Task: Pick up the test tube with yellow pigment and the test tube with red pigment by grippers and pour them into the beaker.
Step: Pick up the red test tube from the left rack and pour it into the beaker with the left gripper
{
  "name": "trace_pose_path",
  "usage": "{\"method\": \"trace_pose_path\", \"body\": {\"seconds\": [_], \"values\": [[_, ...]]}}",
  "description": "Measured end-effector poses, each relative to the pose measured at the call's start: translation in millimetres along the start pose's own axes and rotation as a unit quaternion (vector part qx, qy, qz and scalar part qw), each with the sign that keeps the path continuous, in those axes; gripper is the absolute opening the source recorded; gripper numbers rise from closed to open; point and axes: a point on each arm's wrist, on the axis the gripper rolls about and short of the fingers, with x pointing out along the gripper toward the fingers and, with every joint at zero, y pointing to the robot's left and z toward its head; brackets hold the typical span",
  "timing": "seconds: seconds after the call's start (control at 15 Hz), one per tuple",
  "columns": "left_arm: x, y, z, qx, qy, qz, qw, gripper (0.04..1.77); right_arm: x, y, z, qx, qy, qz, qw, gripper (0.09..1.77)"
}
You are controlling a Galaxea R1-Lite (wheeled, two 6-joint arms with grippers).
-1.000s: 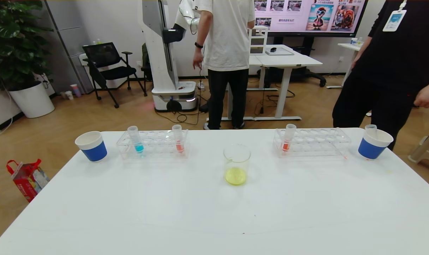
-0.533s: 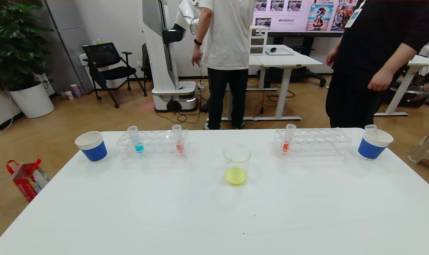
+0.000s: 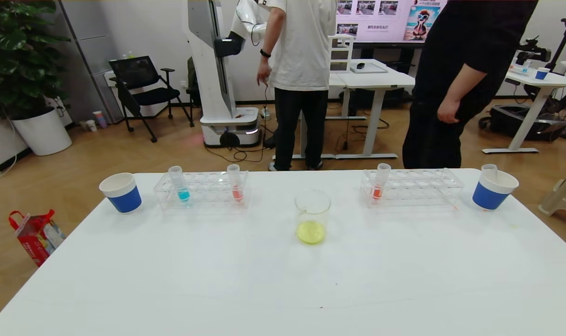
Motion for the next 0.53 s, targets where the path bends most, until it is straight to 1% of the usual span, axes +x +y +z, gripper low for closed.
{"method": "trace_pose_path", "body": {"seconds": [0.07,0.2,0.27,0.4,0.53], "values": [[10,0.2,14,-0.001,-0.003,-0.001,1.0,1.75,0,0,0,0.0,0.0,0.0,1.0,1.74],[42,0.6,41,0.0,-0.014,-0.003,0.9999,1.75,0,0,0,0.0,0.0,0.0,1.0,1.74],[58,0.6,49,0.001,-0.015,-0.003,0.9999,1.75,0,0,0,0.0,0.0,0.0,1.0,1.74],[100,-0.3,59,0.002,-0.012,-0.005,0.9999,1.75,0,0,0,0.0,0.0,0.0,1.0,1.74],[139,-6.0,59,-0.002,-0.004,-0.005,1.0,1.75,0,0,0,0.0,0.0,0.0,1.0,1.74]]}}
